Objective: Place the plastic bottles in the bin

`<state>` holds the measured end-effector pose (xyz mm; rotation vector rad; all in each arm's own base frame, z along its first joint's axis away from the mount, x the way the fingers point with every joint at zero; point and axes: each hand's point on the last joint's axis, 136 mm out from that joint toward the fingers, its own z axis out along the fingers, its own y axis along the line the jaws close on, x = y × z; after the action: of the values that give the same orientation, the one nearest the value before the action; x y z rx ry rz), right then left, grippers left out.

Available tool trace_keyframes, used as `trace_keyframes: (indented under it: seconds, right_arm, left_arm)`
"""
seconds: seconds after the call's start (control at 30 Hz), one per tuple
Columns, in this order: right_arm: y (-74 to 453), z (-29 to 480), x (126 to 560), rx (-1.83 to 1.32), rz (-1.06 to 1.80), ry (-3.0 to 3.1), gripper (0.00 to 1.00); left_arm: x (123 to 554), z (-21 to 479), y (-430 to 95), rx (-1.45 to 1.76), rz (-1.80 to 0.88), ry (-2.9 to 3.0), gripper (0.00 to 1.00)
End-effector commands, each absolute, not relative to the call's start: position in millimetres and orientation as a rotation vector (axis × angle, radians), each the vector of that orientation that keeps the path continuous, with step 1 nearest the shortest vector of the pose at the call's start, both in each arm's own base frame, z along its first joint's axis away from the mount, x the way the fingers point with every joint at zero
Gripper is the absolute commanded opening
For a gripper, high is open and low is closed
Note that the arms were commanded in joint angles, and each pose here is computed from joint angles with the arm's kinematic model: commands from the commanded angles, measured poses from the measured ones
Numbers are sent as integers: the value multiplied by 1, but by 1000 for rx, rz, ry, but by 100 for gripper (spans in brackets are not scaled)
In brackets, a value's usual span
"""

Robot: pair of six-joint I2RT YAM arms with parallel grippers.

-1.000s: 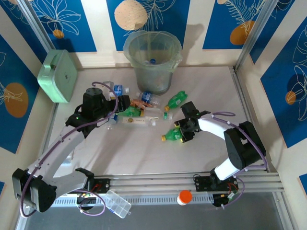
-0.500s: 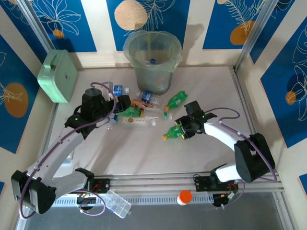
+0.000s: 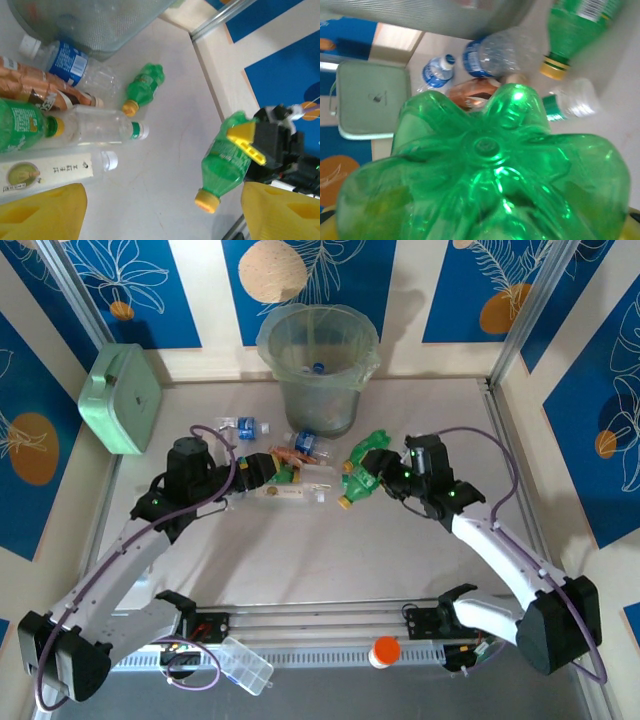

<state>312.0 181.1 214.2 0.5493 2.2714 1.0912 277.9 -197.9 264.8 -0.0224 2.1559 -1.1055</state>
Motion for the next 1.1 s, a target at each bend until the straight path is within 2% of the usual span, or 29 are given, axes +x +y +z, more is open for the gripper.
trace_keyframes:
  seconds: [0.0, 0.23, 0.53, 0.67, 0.83, 1.07]
  right_arm:
    - [194, 275, 330, 288, 1153, 2169, 53]
    - [195, 348, 386, 220, 1179, 2041, 53]
    - [209, 419, 493, 127, 1160, 1956, 51]
    - [214, 416, 541, 96, 1132, 1979, 51]
    - [216, 395, 583, 87, 1240, 1980, 51]
    - [229, 374, 601, 54, 1243, 1950, 51]
  left_arm:
    - [269, 284, -197, 6, -1127, 2118, 81]
    - [265, 291, -179, 43, -969, 2108, 81]
    - [264, 299, -170, 88, -875, 2102, 81]
    - [266, 300, -167, 92, -849, 2099, 81]
    - [272, 291, -169, 89, -835, 2121, 81]
    - [280, 283, -170, 86, -827, 2138, 81]
